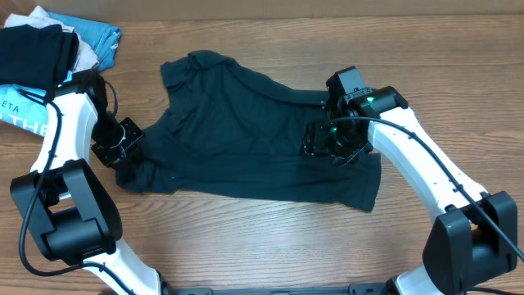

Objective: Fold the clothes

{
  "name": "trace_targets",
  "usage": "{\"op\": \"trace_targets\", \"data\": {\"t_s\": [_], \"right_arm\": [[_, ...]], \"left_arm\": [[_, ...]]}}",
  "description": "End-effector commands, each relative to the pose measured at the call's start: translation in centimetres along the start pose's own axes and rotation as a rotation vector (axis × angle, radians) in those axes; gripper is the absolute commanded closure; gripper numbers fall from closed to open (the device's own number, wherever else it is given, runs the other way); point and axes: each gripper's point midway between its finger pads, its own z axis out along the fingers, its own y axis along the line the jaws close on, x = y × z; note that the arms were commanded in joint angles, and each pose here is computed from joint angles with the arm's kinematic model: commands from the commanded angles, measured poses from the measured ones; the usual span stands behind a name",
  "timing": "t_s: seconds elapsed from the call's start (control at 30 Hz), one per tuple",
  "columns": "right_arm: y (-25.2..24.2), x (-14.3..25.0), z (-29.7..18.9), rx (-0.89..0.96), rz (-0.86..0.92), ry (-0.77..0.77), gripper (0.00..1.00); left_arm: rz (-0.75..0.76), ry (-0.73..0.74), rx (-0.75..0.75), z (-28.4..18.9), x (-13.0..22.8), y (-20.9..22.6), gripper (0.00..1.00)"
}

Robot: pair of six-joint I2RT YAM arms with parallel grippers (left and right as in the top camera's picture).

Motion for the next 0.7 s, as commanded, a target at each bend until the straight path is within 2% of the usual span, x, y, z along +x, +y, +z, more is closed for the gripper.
{"op": "trace_targets", "data": {"t_s": [0.0, 0.23, 0.37, 0.47, 0.5, 0.67], "right_arm": [[-0.1, -0.1, -0.1, 0.004, -0.008, -0.007, 0.32], [-0.1, -0.1, -0.1, 0.004, -0.007, -0.007, 0.32], [-0.1, -0.1, -0.1, 0.004, -0.008, -0.007, 0.32], [-0.1, -0.1, -0.1, 0.004, -0.008, -0.007, 0.32], [-0.1, -0.1, -0.1, 0.004, -0.008, -0.007, 0.32], [-0.1, -0.1, -0.1, 0.004, -0.008, -0.007, 0.32]], "left_arm": [[0.058, -0.035, 0.079, -0.9, -0.7, -1.9, 0.96], [0.151, -0.222, 0.169, -1.5, -4.1, -6.2, 0.96], [0.206, -0.271, 0.196, -1.7, -4.2, -8.5, 0.96], [0.224, -0.280, 0.202, -1.7, -4.1, -9.1, 0.92], [0.235, -0.279, 0.201, -1.7, -4.0, -9.3, 0.85], [0.285, -0.262, 0.184, -1.5, -3.5, -9.0, 0.10]]}}
